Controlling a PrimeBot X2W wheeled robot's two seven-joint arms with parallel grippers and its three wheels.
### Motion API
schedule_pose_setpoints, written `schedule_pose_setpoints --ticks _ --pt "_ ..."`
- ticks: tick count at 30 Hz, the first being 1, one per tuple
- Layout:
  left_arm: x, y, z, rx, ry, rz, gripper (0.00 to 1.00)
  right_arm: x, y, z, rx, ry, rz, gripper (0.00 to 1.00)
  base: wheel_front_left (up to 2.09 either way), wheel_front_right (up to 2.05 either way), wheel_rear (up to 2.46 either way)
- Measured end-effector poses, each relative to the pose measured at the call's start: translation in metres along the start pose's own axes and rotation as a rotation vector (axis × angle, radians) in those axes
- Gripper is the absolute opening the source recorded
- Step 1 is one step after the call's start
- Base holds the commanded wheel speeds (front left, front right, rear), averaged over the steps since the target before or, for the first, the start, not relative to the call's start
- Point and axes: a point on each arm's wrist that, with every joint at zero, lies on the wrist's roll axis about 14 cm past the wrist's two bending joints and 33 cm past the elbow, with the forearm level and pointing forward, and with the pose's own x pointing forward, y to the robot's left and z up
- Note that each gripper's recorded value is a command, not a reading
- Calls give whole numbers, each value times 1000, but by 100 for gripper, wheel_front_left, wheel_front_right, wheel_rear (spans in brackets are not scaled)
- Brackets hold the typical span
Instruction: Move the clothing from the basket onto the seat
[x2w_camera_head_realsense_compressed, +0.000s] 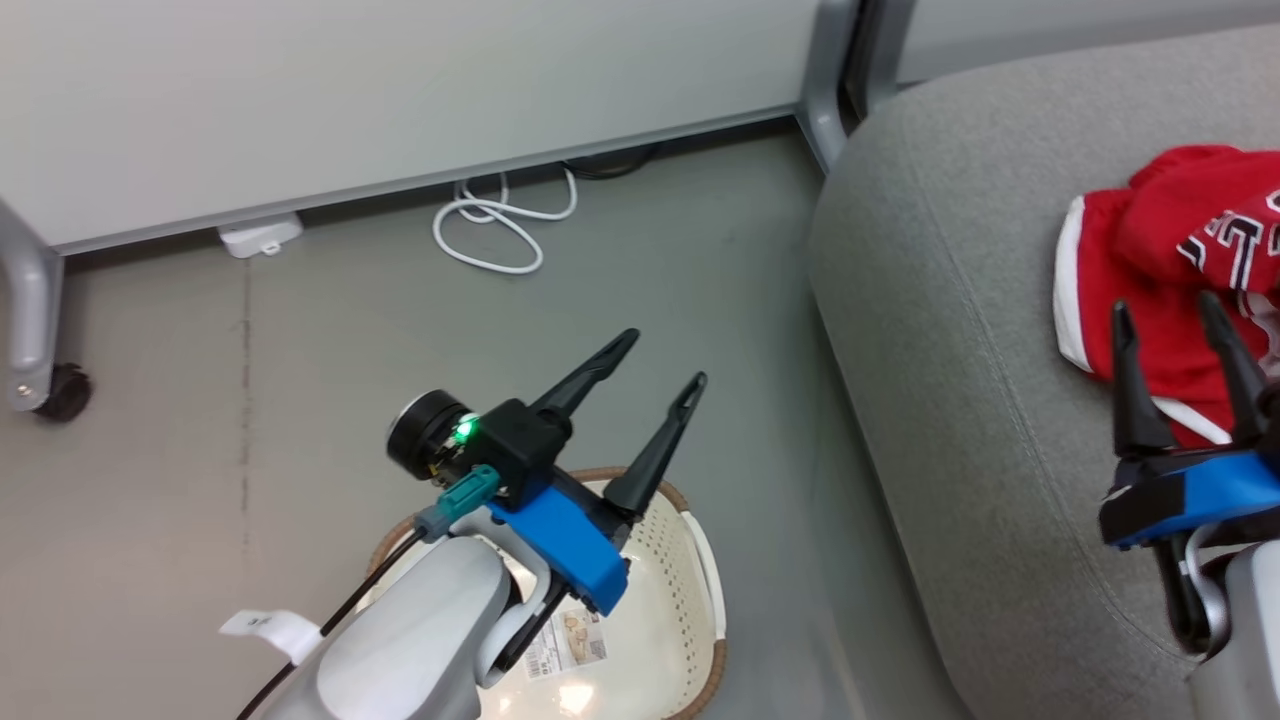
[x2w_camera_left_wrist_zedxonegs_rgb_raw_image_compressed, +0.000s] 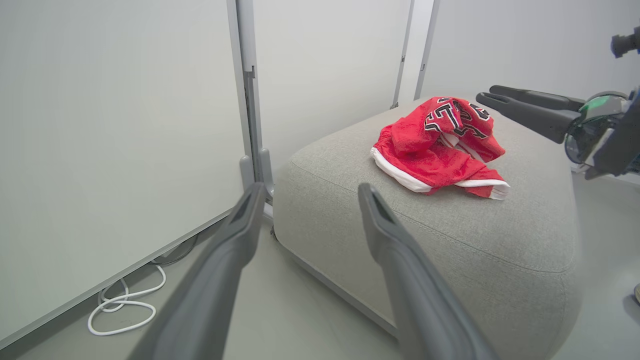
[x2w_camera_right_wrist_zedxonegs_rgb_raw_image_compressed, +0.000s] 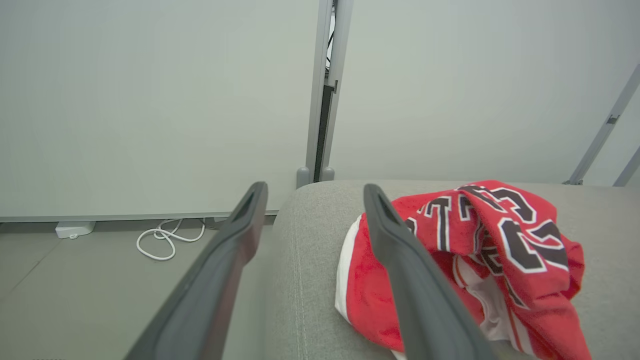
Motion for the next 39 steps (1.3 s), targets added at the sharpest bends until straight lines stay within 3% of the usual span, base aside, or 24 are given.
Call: schedule_pose_setpoints --ticks 7,14,24,39 --pt "-43 44 22 14 -65 214 100 -1 61 22 67 -78 132 100 0 0 0" --pt "-95 83 40 26 -129 423 100 -11 97 32 107 -106 209 100 0 0 0" --pt "-159 103 49 34 -187 625 100 -31 113 41 129 -130 236 100 0 0 0" --pt "-209 98 40 17 -208 767 100 -57 107 28 147 -93 208 100 0 0 0"
